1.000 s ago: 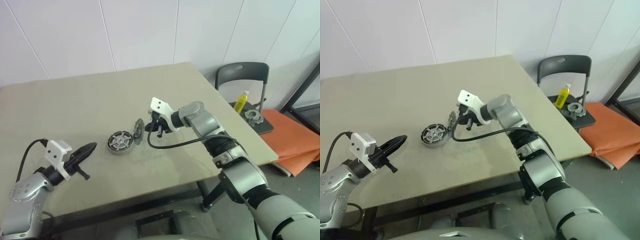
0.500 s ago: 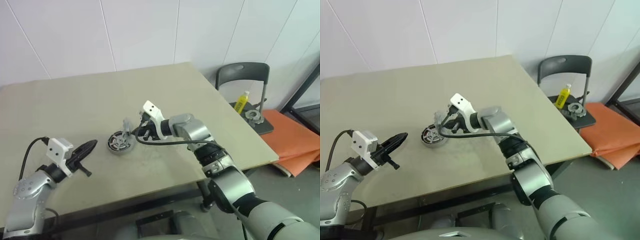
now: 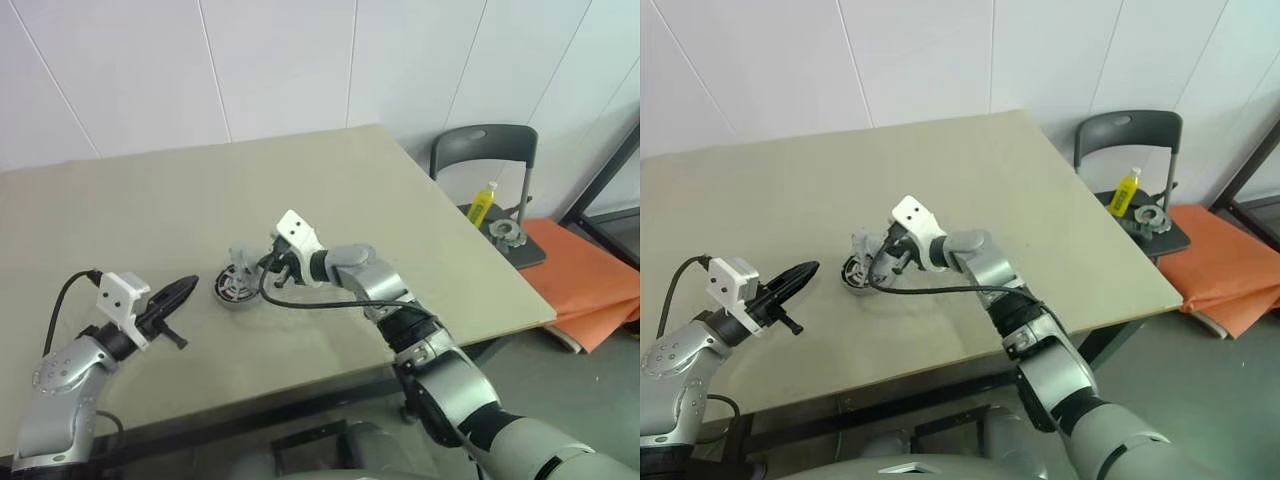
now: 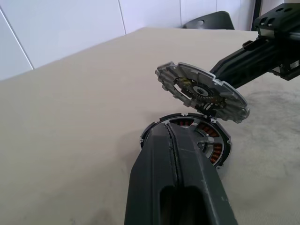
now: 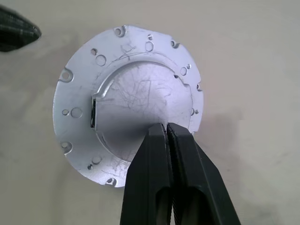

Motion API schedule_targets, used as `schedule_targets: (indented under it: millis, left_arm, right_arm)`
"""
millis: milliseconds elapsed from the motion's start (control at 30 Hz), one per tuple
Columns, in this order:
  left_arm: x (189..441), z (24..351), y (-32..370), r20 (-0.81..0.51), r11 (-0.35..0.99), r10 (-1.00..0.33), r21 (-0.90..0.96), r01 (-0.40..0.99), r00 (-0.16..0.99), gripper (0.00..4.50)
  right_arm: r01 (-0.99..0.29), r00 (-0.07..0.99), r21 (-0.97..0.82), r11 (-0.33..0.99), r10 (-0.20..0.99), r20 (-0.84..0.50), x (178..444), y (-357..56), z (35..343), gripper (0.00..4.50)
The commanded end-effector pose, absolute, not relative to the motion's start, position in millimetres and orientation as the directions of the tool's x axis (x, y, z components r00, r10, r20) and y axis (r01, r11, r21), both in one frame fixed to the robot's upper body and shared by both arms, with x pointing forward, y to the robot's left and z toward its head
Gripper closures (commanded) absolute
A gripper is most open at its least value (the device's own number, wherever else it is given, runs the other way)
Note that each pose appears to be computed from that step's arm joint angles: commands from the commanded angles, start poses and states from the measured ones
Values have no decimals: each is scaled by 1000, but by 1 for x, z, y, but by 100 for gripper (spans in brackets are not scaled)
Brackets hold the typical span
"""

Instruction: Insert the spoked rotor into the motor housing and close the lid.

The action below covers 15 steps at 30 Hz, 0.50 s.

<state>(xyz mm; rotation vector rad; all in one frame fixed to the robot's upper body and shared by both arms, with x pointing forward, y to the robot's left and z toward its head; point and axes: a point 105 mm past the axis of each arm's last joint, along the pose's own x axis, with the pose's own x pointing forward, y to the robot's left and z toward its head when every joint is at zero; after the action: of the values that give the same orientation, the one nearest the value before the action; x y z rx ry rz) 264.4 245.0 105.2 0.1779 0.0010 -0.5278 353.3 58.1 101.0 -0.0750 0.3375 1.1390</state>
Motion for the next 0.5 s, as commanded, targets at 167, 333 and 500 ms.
schedule_targets:
  millis: [167, 333, 500]
  left_arm:
    - [266, 112, 245, -22, 846, -500, 200, 494, 866, 450]
    - [266, 112, 245, -19, 848, -498, 199, 492, 867, 450]
    - [266, 114, 243, -3, 850, -503, 176, 496, 864, 450]
  right_arm:
    - [-876, 382, 240, 418, 906, -182, 353, 65, 129, 438]
    - [-859, 373, 281, 427, 900, -225, 345, 64, 115, 438]
    - [-800, 406, 382, 462, 887, -222, 346, 62, 106, 438]
